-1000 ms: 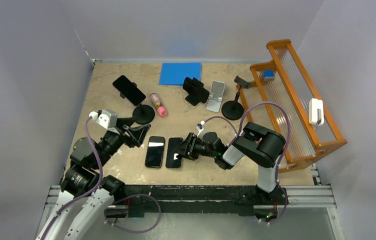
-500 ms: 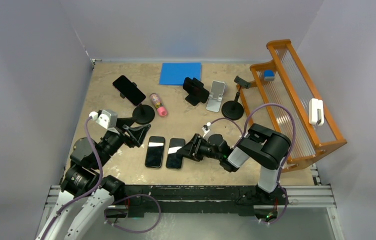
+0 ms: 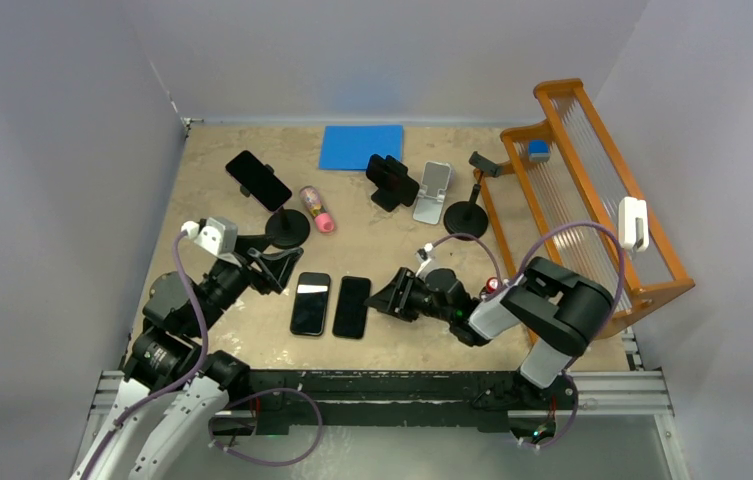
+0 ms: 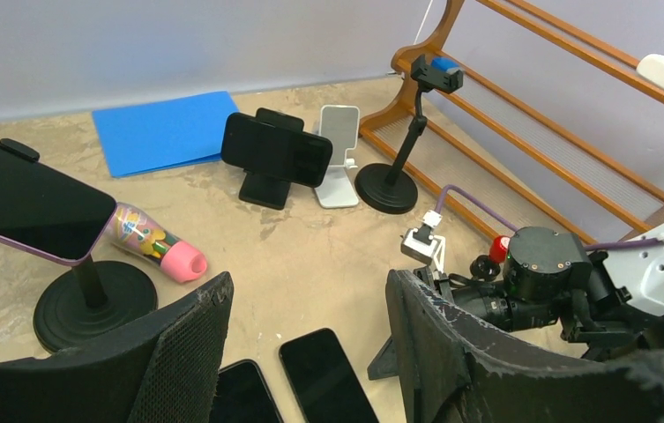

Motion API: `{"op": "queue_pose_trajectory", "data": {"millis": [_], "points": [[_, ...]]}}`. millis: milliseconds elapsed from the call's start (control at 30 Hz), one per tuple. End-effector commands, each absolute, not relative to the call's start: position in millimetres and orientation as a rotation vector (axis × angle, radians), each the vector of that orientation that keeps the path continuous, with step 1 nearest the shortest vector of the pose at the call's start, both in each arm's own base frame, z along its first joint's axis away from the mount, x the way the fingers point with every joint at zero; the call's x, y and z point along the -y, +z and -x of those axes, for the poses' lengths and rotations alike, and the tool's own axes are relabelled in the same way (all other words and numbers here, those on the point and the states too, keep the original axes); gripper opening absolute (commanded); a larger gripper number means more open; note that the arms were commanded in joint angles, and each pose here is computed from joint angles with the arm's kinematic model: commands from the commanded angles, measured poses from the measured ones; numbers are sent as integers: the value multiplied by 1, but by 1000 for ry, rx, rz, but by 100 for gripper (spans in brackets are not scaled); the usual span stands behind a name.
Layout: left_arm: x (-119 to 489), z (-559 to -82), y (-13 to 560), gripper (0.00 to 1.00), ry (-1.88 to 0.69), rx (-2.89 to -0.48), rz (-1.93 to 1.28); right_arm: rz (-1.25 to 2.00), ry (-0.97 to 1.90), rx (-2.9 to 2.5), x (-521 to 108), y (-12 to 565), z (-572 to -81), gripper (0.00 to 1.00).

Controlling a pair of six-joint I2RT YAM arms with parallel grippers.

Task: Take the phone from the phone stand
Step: Place the phone at the center of the board, then pick up the phone stand with the phone at the center of the board.

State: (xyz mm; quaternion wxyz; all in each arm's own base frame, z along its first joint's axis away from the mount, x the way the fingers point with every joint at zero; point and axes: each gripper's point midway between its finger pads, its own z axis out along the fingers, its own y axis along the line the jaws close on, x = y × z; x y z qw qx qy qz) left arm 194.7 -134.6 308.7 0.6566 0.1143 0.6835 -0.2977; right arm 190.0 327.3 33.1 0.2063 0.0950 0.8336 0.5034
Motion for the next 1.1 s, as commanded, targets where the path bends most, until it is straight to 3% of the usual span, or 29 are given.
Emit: {"op": "queue_pose_trajectory", "data": {"millis": [0,233,633,833,1067], "points": [[135,-196,314,62,-666,-1523,-275,-207,1229,-2328,-315,28,-202,56],[134,-196,313,62,-663,-1527,-271,-122,1183,-2196,-323,82,-226,56],[113,-228,293,62,-534,-1682,-45,151,936,-1795,-304,242,-241,57],[117,-245,280,64,-518,-1818,45,225,859,-1755,-304,255,-246,58],[109,-264,269,75,-466,-1896,205,161,855,-1673,-291,263,-249,65]]}}
